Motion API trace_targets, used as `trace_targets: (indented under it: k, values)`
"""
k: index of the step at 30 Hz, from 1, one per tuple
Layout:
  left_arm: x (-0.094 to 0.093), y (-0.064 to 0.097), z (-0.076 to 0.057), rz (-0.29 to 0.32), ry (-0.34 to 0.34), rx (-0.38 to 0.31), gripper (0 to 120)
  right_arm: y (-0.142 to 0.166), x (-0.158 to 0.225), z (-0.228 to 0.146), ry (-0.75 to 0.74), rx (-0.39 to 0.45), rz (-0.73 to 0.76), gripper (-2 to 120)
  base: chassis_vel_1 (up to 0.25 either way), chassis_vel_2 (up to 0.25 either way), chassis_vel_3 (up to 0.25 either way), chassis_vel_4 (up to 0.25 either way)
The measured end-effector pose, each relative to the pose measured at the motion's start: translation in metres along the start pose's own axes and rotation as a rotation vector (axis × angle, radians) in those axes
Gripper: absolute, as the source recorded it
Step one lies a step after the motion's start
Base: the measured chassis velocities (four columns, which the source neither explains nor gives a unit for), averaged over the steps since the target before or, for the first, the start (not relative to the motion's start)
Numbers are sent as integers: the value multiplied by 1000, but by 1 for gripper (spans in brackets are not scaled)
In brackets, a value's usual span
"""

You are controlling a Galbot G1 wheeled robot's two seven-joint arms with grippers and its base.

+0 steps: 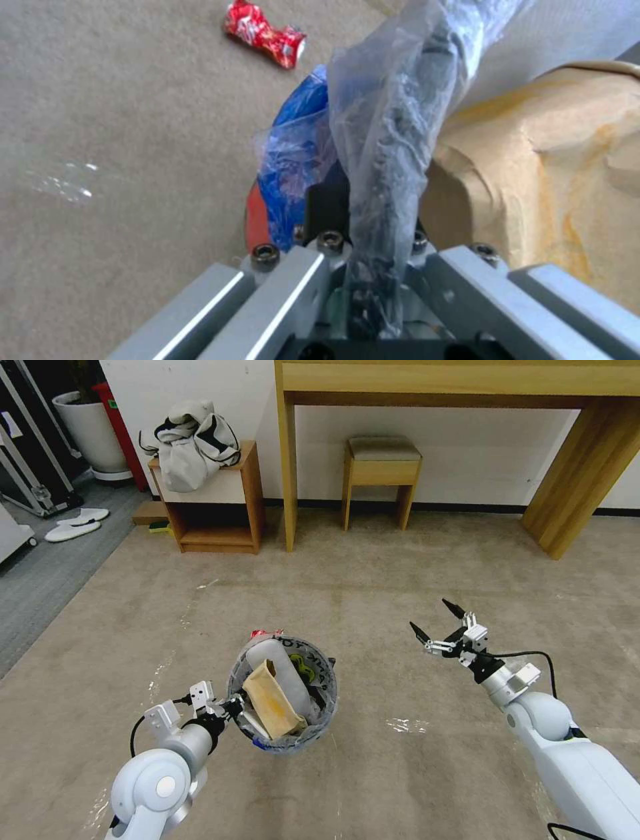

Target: Pick up the trash bin and place the garbage on the floor into it.

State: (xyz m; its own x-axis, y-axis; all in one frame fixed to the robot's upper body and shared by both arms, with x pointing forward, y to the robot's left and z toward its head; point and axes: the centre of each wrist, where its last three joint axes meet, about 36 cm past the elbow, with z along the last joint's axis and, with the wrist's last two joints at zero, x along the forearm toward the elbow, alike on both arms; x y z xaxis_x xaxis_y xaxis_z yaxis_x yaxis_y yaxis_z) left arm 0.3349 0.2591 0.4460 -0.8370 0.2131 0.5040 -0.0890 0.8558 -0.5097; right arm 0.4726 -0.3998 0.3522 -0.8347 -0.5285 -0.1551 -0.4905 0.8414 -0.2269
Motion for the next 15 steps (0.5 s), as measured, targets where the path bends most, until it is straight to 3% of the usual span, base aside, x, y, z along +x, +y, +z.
trace_targets:
  k: [8, 15]
  values:
    - [1, 4, -7, -3, -14, -8, 0, -11, -7, 21, 43, 33, 71, 100, 0, 0, 0, 0]
    - [-1, 6, -7, -4, -12, -6, 0, -30, 1, 40, 111, 132, 147, 100, 0, 0, 0, 0]
